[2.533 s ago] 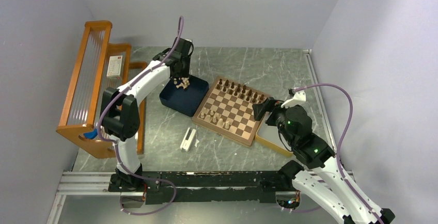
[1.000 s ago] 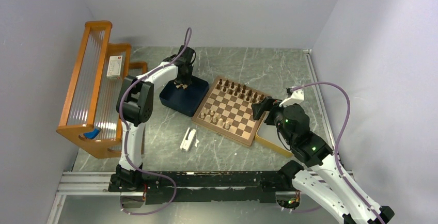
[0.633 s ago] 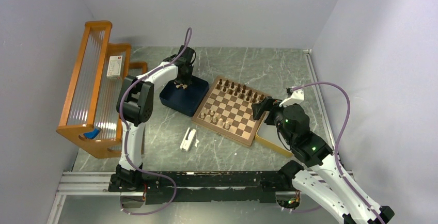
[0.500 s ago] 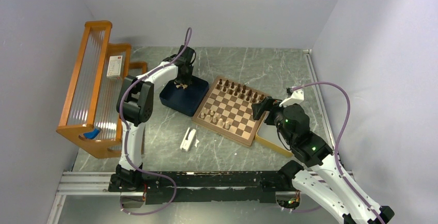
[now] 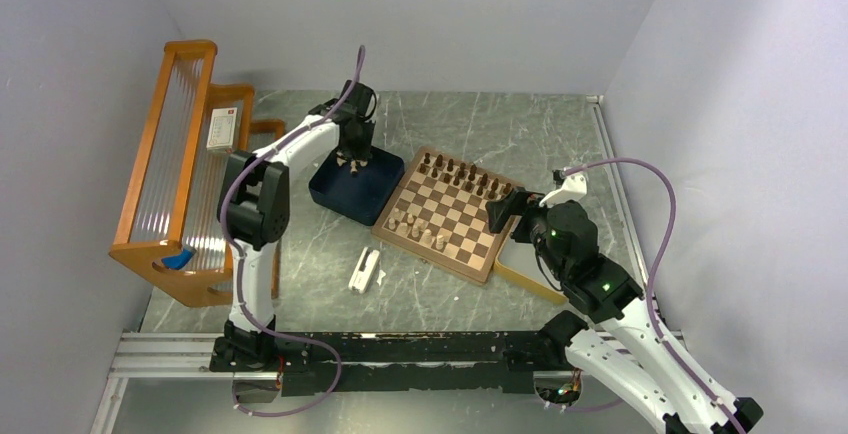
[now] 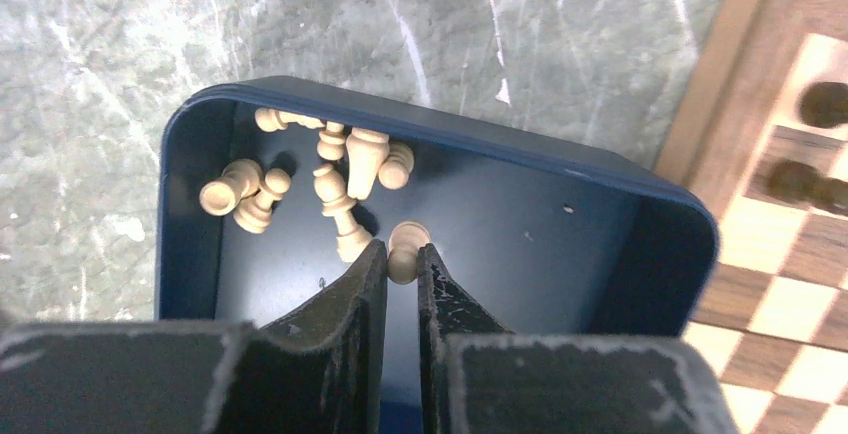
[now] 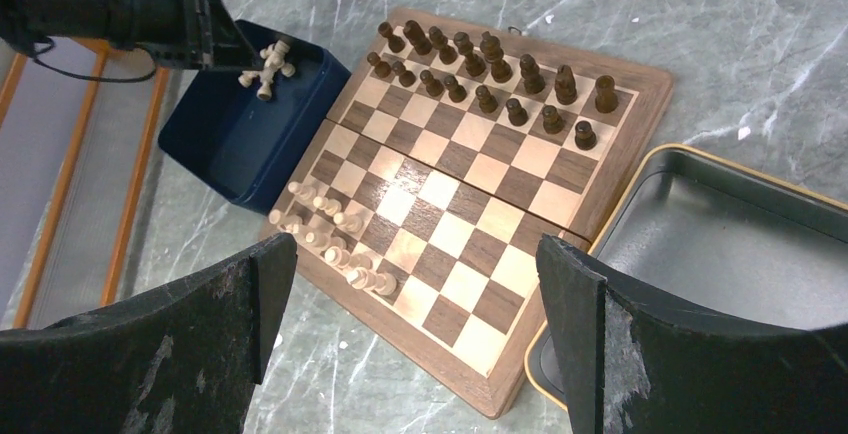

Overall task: Set up the chess pieces on the board
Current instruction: Pick up the chess piece from the storage box, then place the chess piece on the chessboard.

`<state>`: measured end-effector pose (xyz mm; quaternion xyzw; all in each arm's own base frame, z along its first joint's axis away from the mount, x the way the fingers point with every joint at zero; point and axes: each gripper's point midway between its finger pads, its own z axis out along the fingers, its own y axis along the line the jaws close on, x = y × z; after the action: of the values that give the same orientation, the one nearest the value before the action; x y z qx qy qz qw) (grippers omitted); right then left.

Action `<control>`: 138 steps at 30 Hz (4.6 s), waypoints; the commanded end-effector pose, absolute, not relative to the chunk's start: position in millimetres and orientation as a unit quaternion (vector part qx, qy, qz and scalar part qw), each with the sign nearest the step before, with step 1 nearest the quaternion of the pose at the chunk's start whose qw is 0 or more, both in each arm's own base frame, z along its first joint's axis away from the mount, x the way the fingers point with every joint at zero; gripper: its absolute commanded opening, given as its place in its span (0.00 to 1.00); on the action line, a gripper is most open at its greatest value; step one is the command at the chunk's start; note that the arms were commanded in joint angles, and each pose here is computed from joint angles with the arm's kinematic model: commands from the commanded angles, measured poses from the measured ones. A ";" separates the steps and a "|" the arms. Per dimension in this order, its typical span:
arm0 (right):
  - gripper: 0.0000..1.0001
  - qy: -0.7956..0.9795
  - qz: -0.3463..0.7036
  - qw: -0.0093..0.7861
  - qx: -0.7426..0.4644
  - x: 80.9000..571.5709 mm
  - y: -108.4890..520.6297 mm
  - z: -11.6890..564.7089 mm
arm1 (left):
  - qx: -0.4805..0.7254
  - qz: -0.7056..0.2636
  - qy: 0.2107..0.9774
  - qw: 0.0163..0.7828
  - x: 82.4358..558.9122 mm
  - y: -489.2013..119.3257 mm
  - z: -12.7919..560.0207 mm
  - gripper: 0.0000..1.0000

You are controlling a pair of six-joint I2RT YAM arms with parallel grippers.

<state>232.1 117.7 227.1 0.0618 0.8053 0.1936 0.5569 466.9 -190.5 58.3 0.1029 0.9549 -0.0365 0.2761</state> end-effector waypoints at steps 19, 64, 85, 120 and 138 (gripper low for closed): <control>0.95 0.803 0.195 0.560 0.062 234.1 119.3 227.6 | 0.154 -0.129 0.925 0.322 407.9 -237.9 146.5 0.14; 0.94 0.796 0.193 0.569 0.075 227.0 109.0 236.8 | 0.305 -0.084 0.901 0.298 286.7 -381.3 96.0 0.15; 0.94 0.797 0.191 0.568 0.075 227.6 108.9 235.6 | 0.313 -0.070 0.909 0.267 281.7 -378.7 67.5 0.16; 0.94 0.797 0.193 0.568 0.071 230.0 112.2 235.0 | 0.328 -0.059 0.911 0.243 277.6 -376.6 55.5 0.19; 0.94 0.799 0.196 0.564 0.070 229.9 114.2 229.7 | 0.330 -0.065 0.911 0.237 274.1 -376.8 60.2 0.19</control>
<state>228.5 113.2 223.5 0.0668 0.8074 0.1892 0.5548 277.5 -370.9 56.8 0.3239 0.9126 -0.0571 0.2428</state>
